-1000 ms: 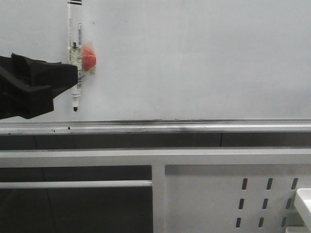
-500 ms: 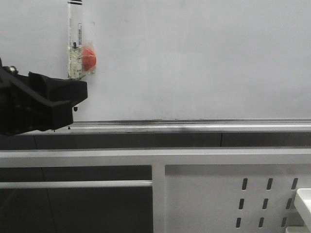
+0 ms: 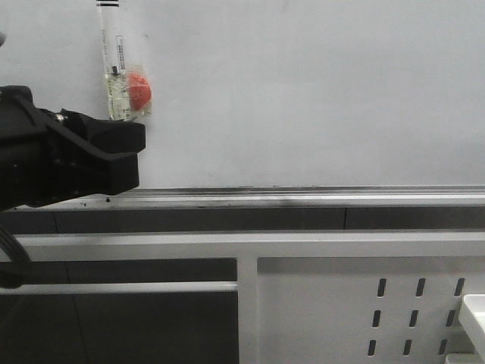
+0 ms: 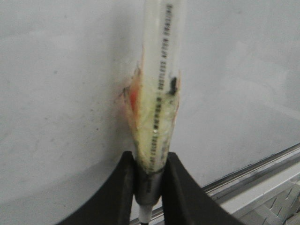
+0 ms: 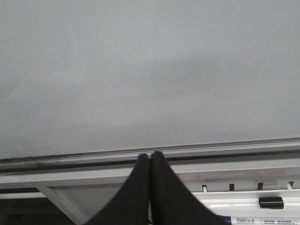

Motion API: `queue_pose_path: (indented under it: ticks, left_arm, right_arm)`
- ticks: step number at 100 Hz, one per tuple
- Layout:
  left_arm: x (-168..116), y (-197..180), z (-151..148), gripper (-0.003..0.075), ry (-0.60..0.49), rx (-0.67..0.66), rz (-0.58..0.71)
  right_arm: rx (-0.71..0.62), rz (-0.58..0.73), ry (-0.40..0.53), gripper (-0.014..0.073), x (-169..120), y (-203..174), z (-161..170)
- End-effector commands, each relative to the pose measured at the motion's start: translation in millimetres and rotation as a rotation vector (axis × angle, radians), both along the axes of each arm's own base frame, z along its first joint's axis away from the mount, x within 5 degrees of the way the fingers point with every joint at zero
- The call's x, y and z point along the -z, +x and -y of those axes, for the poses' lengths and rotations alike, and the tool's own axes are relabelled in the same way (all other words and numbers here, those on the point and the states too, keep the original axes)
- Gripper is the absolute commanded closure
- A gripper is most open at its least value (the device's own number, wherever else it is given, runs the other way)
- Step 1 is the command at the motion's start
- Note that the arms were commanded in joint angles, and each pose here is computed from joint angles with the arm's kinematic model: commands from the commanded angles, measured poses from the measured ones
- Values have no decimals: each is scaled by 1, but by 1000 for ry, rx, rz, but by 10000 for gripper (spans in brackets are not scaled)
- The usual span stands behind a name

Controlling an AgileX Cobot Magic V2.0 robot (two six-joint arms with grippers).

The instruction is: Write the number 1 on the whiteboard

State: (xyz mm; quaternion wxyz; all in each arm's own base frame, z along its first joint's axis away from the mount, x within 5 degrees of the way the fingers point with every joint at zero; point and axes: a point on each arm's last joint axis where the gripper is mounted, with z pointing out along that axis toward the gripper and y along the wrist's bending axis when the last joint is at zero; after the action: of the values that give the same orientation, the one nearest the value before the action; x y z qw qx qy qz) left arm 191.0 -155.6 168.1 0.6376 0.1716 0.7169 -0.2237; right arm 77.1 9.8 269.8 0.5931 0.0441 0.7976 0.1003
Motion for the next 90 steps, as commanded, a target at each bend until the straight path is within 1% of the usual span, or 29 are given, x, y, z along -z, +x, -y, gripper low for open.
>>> queue_pose_path:
  ticks: [1,6,12,14,21,29,34,38,44,48,49,54,55,57,58,59,60,64,67,71,79,83,90]
  left_arm:
    - [-28,0,2,740,-146,2,206]
    - [-29,-2,5,740,-138,37,214]
    - [-29,-6,10,740,-124,110,231]
    - [-29,-7,12,740,-118,128,231]
    - [-28,-12,17,740,-77,207,219]
    - [-24,-17,22,740,9,293,169]
    - [-23,-20,23,740,74,330,127]
    - [-26,-23,24,740,114,369,127]
    - [-33,-27,26,740,193,422,127]
    - [-37,-29,28,740,274,470,135]
    - [-41,-29,28,740,283,477,148]
    - [-48,-32,30,740,399,532,175]
    - [-48,-32,29,740,430,533,164]
    - [-53,-32,30,740,458,539,180]
    - [-54,-31,29,740,499,531,161]
    - [-56,-31,30,740,495,532,173]
    - [-57,-32,29,740,519,526,159]
    - [-65,-30,29,740,571,506,143]
    - [-68,-29,28,740,637,493,124]
    - [-75,-28,28,740,708,482,125]
    - [-81,-28,29,740,788,475,124]
    - [-83,-29,31,740,804,477,126]
    - [-85,-31,34,740,795,492,141]
  right_arm:
    - [1,71,-19,664,-15,3,1]
    - [-30,59,-74,664,-16,1,-1]
    - [-91,52,-170,664,-21,-1,-3]
    - [-113,59,-182,664,-23,-2,-5]
    - [-183,91,-171,664,-34,-4,-11]
    - [-284,106,-174,664,-46,-4,-18]
    - [-363,97,-220,662,-53,-3,-24]
    - [-436,80,-285,652,-58,-2,-28]
    - [-542,59,-346,605,-66,-1,-36]
    - [-593,41,-360,566,-69,4,-42]
    - [-600,41,-360,548,-71,4,-43]
    - [-648,22,-369,472,-74,12,-52]
    - [-661,22,-373,459,-74,12,-53]
    - [-681,18,-383,421,-75,15,-57]
    - [-687,23,-389,396,-76,16,-58]
    - [-694,15,-393,384,-76,19,-60]
    - [-704,17,-395,359,-76,20,-62]
    - [-729,4,-400,307,-75,27,-69]
    - [-738,2,-402,274,-74,32,-74]
    - [-758,-12,-412,267,-71,41,-83]
    - [-796,-13,-443,270,-66,53,-96]
    - [-816,-15,-452,270,-63,58,-104]
    - [-847,-3,-466,270,-61,66,-119]
